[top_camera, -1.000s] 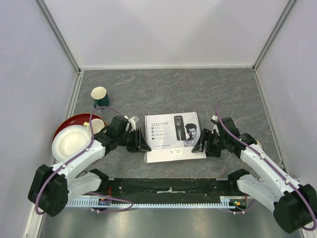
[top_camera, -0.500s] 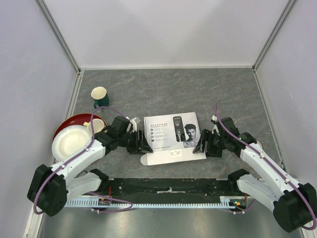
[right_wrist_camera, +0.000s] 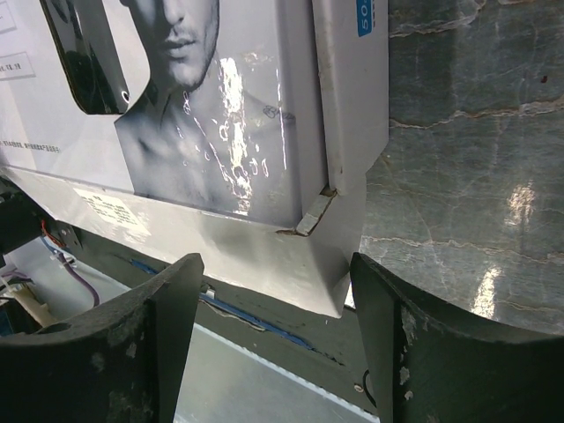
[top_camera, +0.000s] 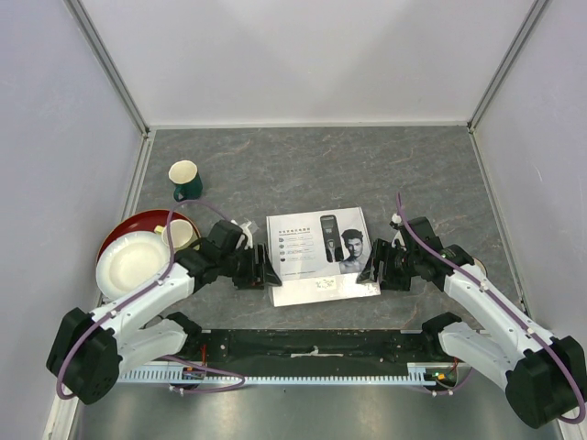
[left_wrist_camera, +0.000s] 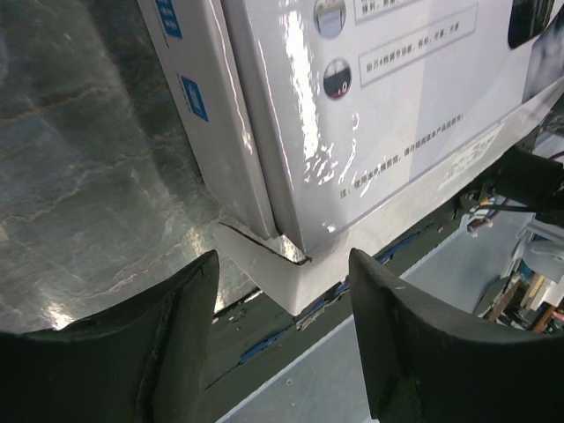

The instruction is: Sort the hair-cutting tools

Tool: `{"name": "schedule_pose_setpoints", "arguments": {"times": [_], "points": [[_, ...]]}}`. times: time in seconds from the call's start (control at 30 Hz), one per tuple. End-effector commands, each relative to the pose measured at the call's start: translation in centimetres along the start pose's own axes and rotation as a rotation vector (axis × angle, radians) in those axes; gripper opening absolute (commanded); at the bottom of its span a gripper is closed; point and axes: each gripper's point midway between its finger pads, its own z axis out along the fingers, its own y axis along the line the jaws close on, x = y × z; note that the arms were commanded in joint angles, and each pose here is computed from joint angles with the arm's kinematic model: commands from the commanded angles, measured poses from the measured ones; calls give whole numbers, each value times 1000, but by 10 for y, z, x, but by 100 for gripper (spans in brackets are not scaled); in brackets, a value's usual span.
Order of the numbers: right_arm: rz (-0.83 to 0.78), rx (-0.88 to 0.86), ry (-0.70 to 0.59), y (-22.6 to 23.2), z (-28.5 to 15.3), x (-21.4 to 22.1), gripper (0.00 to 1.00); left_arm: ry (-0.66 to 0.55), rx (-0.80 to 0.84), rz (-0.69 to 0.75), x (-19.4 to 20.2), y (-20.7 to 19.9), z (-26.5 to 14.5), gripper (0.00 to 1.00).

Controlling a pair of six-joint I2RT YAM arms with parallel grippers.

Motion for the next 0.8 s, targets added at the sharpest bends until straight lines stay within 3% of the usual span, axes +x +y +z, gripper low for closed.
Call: {"name": "schedule_pose_setpoints", "arguments": {"times": [0.0, 0.13, 0.4, 0.77], "points": [[-15, -35, -18, 7, 0, -5, 75, 23, 87, -32, 12, -17, 3, 67], [-15, -43, -15, 9, -1, -4, 73, 61, 76, -42, 23, -16, 3, 64], [-24, -69, 4, 14, -4, 0, 67, 72, 84, -45, 24, -24, -1, 48], [-27, -75, -1, 20, -10, -4, 65, 50, 82, -19, 16, -34, -12, 46]]}}
